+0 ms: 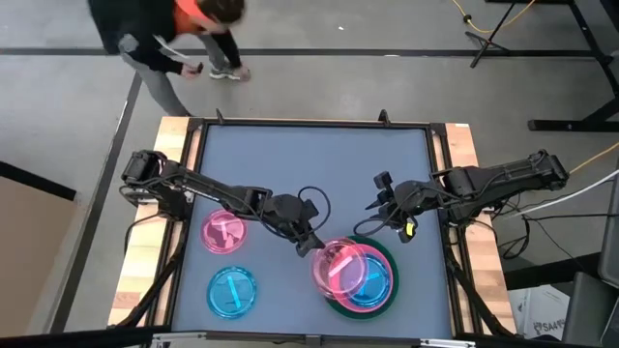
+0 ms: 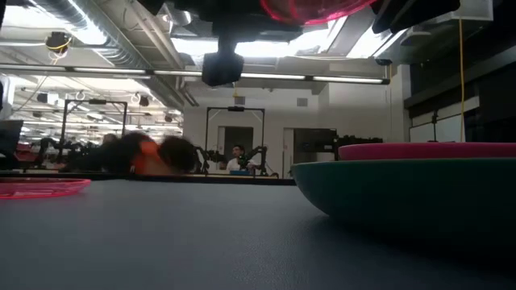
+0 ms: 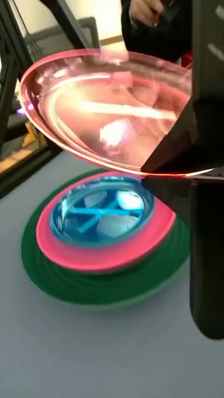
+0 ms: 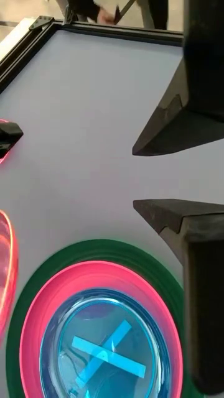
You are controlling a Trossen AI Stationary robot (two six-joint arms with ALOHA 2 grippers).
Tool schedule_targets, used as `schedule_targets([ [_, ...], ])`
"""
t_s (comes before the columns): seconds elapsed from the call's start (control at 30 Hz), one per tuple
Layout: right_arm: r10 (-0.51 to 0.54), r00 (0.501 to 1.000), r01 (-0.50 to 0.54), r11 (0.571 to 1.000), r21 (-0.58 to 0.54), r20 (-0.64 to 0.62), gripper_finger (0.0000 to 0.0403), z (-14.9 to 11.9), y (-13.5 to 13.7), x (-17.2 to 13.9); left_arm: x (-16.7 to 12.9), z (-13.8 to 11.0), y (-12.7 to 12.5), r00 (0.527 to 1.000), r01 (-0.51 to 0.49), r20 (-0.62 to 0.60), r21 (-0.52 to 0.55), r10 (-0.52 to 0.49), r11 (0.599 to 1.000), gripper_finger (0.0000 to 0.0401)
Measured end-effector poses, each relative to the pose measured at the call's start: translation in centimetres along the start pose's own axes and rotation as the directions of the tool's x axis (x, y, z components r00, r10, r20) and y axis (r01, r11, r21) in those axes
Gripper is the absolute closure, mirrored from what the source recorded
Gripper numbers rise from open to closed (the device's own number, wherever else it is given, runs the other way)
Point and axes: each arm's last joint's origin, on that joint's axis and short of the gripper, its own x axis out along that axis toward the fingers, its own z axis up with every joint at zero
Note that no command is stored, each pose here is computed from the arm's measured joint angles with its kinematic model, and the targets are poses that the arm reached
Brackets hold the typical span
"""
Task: Stack plastic plates
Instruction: Stack the right light pink plate on top of the blue plate
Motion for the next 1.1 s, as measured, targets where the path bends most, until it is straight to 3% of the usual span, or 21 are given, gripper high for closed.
schedule_targets([
  [0.43, 0.000, 1.000, 0.000, 1.000, -0.010, 0.001, 0.0290, 0.0, 0.0, 0.0, 3.4, -0.9, 0.8, 0.997, 0.077, 0.028, -0.056, -0.075, 0.995, 0.0400],
  [1.1, -0.001, 1.000, 0.001, 1.000, -0.011, 0.001, 0.0290, 0.0, 0.0, 0.0, 8.0, -2.1, 4.0, 0.997, 0.046, 0.076, -0.149, -0.035, 0.988, 0.0400],
])
